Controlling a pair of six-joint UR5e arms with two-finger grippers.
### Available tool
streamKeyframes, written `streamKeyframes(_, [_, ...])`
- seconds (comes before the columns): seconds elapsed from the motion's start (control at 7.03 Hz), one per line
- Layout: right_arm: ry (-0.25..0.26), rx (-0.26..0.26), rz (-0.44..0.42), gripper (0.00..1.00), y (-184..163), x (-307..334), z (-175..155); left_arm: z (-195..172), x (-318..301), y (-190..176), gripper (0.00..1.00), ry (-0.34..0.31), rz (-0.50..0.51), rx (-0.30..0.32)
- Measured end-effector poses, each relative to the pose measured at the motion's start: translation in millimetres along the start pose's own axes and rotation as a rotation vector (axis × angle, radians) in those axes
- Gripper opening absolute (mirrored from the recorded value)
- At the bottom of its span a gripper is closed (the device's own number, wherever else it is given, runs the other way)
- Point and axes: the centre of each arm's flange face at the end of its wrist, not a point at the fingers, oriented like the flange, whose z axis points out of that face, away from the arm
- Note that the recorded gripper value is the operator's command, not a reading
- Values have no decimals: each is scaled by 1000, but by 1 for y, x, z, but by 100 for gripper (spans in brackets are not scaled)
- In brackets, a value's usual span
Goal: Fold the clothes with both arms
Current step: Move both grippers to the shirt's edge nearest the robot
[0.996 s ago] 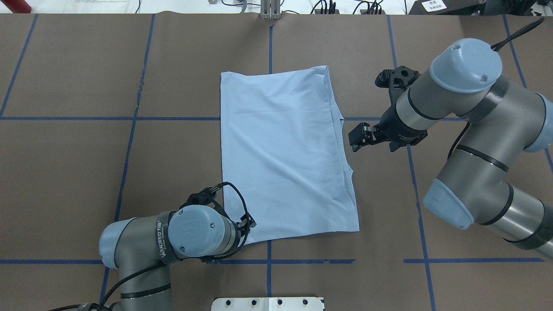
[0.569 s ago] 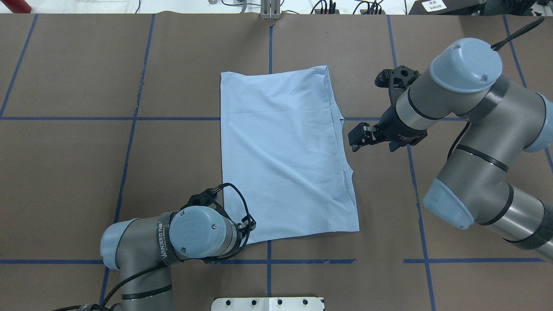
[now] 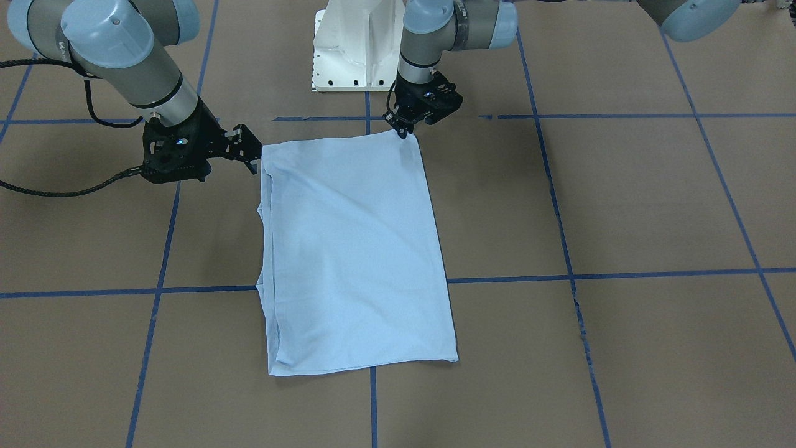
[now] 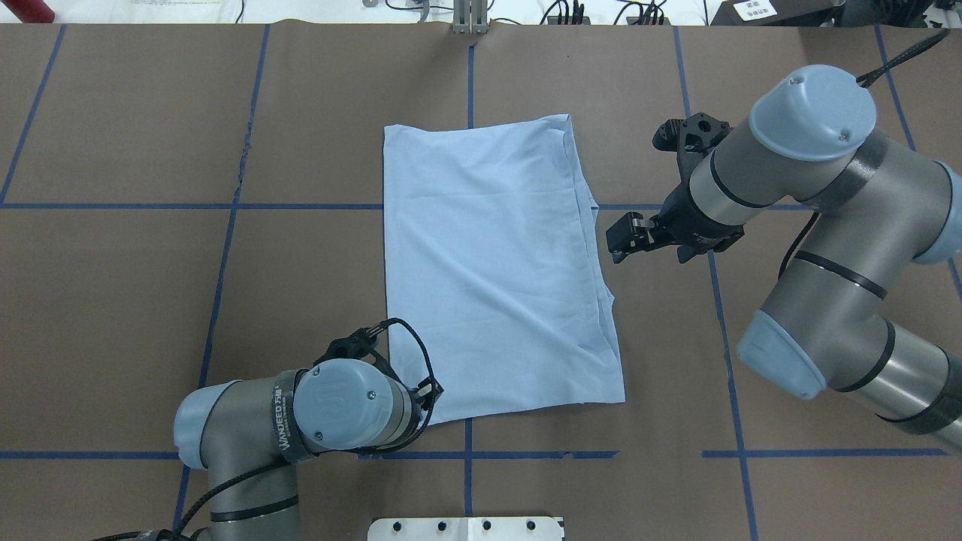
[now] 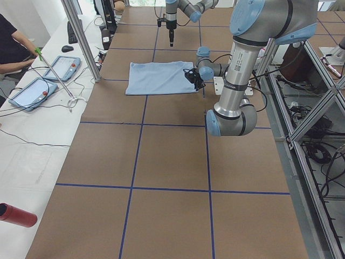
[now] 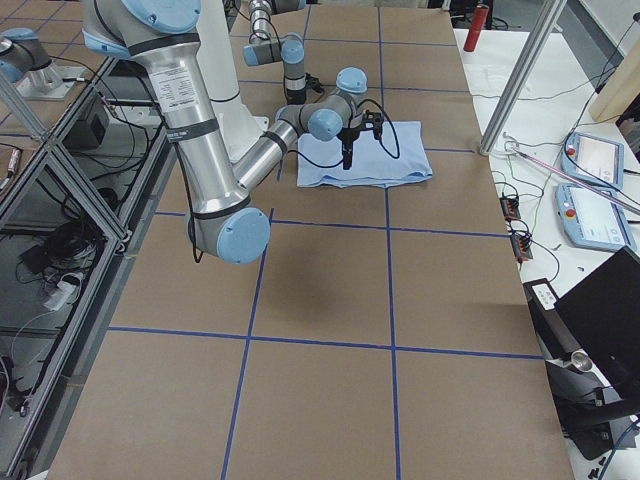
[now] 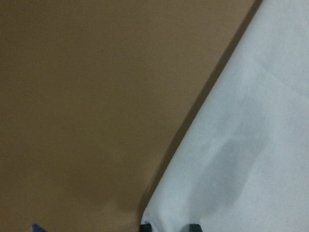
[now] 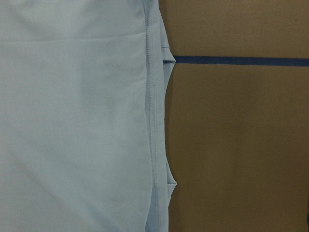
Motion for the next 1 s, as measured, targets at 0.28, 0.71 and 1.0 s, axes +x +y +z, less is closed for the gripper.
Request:
streamKeyframes(0.28, [0, 1, 1, 100, 1, 1, -1, -1, -1, 0, 0, 0, 4, -1])
streamKeyframes(0.71, [-12, -10, 87, 100, 13, -11, 2, -13, -3, 0, 0, -25, 61, 8])
streamKeyframes(1.0, [-7, -9, 204, 100, 52, -44, 21, -20, -3, 2, 0, -28, 74, 5])
